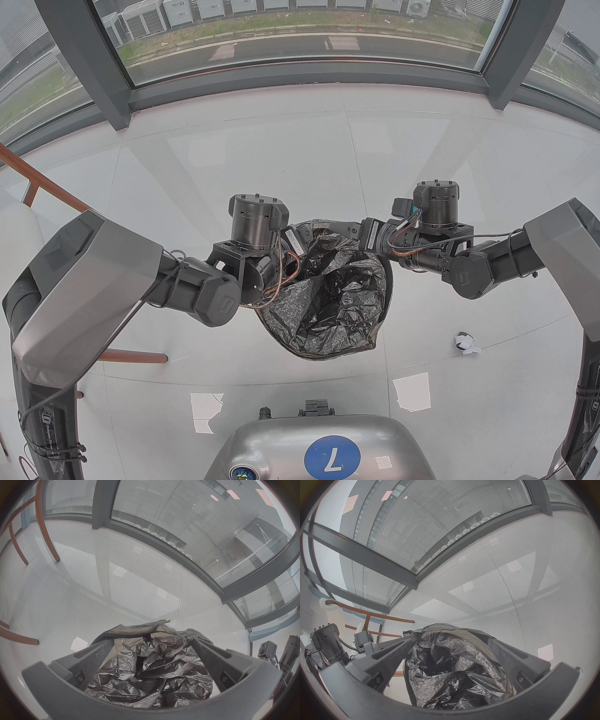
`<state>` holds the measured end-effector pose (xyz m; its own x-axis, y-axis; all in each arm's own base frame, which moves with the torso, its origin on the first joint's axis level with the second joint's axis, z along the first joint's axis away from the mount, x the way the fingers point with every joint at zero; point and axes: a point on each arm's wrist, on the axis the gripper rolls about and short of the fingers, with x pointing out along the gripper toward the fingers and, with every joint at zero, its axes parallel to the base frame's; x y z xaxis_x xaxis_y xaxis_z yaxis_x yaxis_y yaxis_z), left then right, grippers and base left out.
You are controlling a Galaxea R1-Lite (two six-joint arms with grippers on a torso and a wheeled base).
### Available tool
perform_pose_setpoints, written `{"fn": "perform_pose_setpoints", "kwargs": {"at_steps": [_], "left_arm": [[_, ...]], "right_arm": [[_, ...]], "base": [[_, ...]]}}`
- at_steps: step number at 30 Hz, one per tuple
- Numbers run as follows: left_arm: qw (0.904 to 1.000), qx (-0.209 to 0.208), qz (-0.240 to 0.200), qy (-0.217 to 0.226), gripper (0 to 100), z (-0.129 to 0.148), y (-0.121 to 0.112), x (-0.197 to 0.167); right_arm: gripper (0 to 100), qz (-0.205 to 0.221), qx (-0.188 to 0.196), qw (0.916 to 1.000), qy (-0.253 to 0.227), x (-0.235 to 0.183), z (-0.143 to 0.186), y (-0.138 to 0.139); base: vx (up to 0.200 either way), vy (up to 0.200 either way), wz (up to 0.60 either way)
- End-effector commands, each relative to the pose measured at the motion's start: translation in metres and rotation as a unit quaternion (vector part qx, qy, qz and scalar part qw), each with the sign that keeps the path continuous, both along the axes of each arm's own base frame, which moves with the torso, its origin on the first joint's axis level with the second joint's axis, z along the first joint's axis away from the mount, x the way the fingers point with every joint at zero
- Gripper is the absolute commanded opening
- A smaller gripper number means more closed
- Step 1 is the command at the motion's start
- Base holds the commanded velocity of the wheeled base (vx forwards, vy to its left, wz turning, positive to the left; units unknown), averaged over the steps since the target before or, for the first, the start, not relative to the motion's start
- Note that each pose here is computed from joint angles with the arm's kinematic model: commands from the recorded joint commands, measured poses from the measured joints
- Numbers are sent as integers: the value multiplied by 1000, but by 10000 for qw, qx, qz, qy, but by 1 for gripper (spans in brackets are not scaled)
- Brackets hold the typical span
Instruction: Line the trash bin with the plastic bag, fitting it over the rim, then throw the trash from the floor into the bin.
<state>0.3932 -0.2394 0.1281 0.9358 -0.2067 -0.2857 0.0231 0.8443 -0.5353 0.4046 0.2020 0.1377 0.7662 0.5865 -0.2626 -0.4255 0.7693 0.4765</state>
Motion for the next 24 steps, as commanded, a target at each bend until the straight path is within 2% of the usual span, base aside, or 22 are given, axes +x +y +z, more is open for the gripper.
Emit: {"fn": "perform_pose_setpoints", "kwargs": {"at_steps": [1, 6, 9, 15, 19, 22, 24], "left_arm": [[10000, -17, 5, -19, 100, 0, -1, 1], [9998, -102, 15, -141, 100, 11, 0, 1], [9988, -294, 5, -400, 100, 39, 4, -7], [9975, -440, -78, -539, 100, 67, 15, -31], [9984, -377, -171, -381, 100, 63, 21, -43], [9994, -224, -220, -115, 100, 46, 23, -48], [9994, -234, -210, -121, 100, 44, 24, -50]], "right_arm": [[100, -4, 1, 10000, 14, 1, -1, 0], [100, 2, 31, 10000, -29, -1, 4, 0], [100, -5, 139, 9998, -117, -6, 17, -2], [100, -38, 351, 9991, -220, -23, 47, -10], [100, -38, 357, 9991, -233, -33, 54, -14], [100, -46, 332, 9993, -186, -36, 51, -16], [100, -62, 353, 9991, -217, -38, 56, -18]], "base": [[0, 0, 0], [0, 0, 0], [0, 0, 0], [0, 0, 0], [0, 0, 0], [0, 0, 0], [0, 0, 0]]}}
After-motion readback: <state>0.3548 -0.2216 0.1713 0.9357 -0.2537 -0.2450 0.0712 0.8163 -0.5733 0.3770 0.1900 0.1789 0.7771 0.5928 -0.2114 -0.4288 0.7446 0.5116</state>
